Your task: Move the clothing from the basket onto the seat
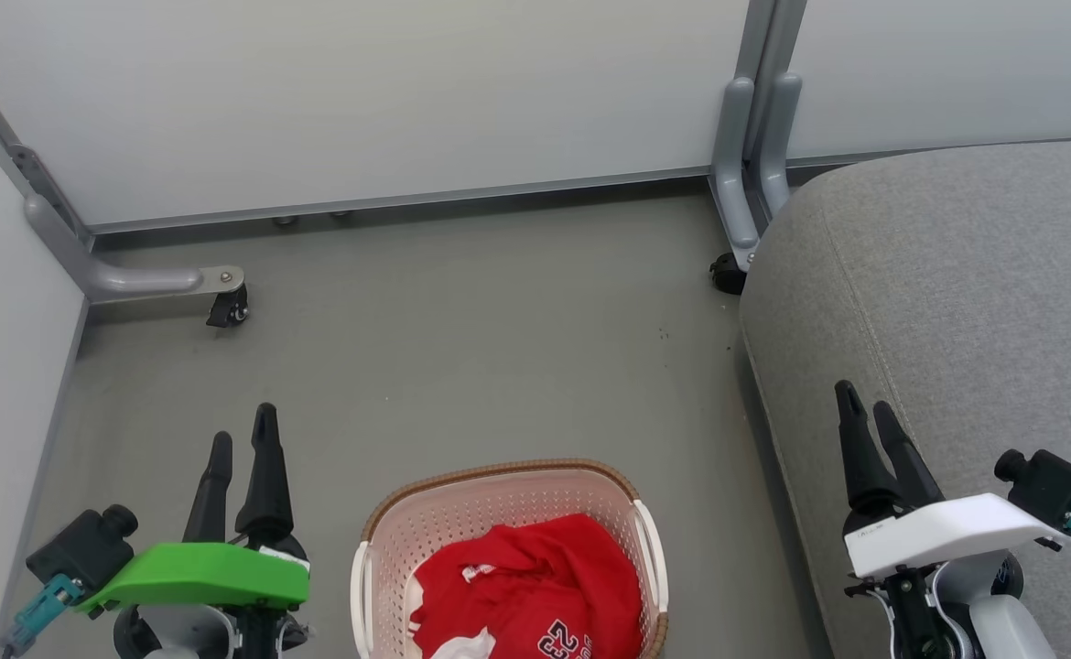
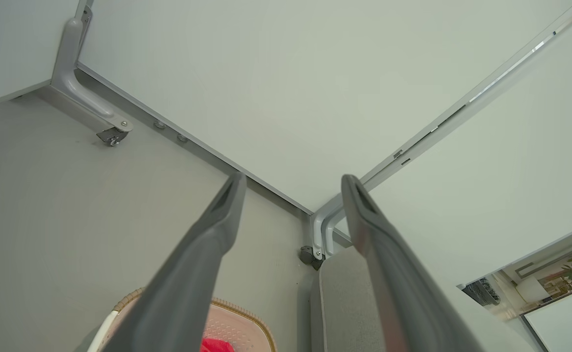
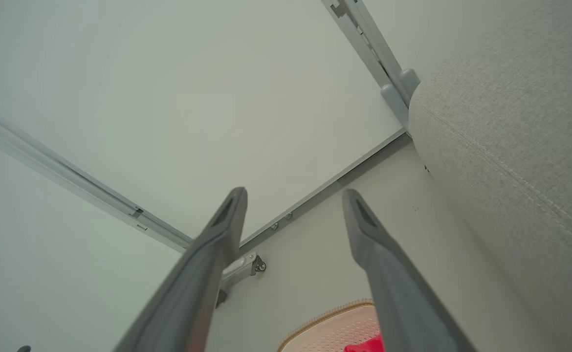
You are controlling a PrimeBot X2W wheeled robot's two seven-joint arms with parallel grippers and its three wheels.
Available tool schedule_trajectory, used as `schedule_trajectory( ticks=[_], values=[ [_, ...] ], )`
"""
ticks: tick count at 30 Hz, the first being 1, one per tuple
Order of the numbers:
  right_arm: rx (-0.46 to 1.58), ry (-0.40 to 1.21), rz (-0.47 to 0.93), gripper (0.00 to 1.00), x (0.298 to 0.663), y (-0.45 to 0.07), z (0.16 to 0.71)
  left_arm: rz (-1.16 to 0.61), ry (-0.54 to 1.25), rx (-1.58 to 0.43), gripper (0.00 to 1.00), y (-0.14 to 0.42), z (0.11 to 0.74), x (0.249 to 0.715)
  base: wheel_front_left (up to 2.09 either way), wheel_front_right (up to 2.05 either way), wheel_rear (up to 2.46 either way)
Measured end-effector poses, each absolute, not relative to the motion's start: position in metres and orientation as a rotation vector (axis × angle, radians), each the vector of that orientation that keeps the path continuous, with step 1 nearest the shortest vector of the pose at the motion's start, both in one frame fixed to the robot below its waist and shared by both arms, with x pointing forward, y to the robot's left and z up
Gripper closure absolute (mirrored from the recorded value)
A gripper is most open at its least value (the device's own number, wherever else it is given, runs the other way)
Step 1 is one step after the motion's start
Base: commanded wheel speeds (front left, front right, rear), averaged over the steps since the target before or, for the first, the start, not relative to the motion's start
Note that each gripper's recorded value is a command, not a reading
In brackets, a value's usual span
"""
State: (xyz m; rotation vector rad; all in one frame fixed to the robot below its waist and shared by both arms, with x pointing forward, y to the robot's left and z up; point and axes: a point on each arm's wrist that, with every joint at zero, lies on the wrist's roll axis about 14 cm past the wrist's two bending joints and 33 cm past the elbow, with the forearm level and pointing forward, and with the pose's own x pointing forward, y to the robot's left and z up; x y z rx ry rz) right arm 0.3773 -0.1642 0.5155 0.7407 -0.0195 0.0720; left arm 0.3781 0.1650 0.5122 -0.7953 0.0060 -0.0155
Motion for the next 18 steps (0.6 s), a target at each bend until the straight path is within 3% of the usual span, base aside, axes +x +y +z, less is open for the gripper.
schedule_trajectory(
  ticks=[18],
  values=[
    [0.511, -0.068, 0.151, 0.00, 0.377, -0.143, 0.529, -0.059, -0.052, -0.571, 0.00, 0.152, 0.526, 0.378, 0.00, 0.00, 0.00]
  ],
)
